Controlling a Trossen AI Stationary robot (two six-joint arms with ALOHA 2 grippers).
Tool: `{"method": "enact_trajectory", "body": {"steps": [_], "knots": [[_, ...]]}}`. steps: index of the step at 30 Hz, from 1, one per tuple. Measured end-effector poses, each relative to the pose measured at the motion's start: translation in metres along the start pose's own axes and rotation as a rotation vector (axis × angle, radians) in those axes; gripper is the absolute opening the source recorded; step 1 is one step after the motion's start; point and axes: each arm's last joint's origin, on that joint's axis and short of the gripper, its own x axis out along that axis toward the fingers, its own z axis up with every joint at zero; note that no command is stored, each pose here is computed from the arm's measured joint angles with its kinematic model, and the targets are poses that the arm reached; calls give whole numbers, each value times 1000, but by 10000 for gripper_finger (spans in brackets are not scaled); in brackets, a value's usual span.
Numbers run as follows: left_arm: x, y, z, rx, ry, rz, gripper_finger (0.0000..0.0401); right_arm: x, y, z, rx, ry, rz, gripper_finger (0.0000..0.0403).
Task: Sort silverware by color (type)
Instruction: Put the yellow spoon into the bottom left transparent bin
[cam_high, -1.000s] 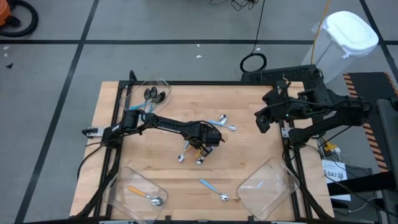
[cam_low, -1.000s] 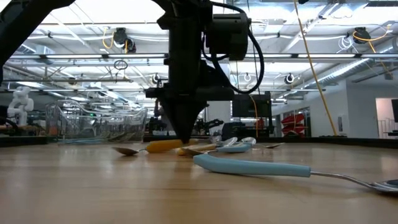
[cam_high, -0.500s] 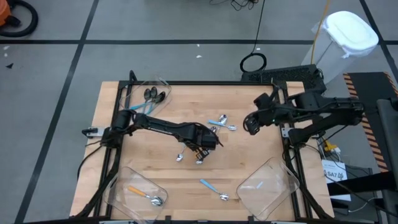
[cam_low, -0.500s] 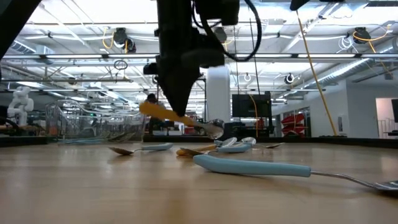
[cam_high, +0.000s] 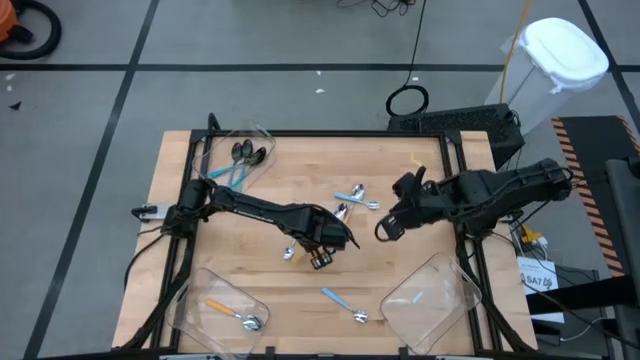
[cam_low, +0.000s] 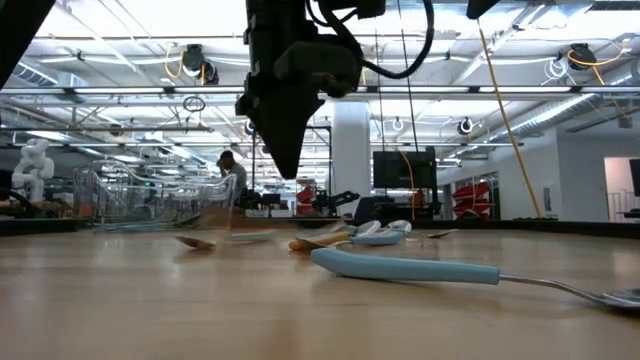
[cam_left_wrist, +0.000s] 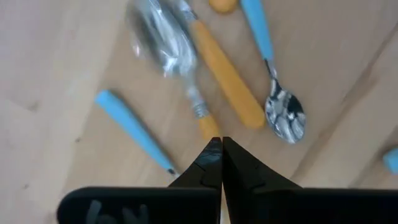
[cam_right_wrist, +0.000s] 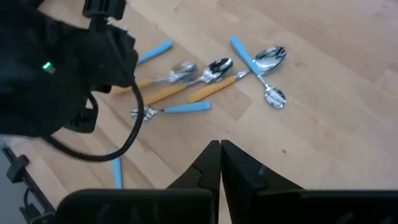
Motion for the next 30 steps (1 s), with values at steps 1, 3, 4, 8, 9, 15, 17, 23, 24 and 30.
{"method": "enact_trajectory", "body": {"steps": [1,3,4,8,9,15,17,23,24,30], "knots": [[5,-1,2,4,3,-4,3,1,2,-2,-6,4,-1,9],[12,-1,5,1,12,-23,2,0,4,-6,-21,11,4,9],[17,-1,6,3,29,-22,2,0,5,-8,-25,17,9,9],[32,-1,6,-31,98,-31,2,-4,7,-14,-28,28,17,9],[33,0,5,-58,114,-28,2,-5,6,-16,-29,32,18,9],[32,5,3,-269,161,-4,45,-11,2,-29,-66,112,-10,9],[32,6,3,-333,165,13,74,-12,-1,-31,-79,123,-35,9],[33,10,6,-431,117,58,128,-13,-7,-34,-153,151,-94,9],[33,12,6,-453,117,75,130,-14,-8,-34,-169,153,-96,9],[39,20,9,-539,121,132,131,-17,-13,-31,-249,152,-89,9]]}}
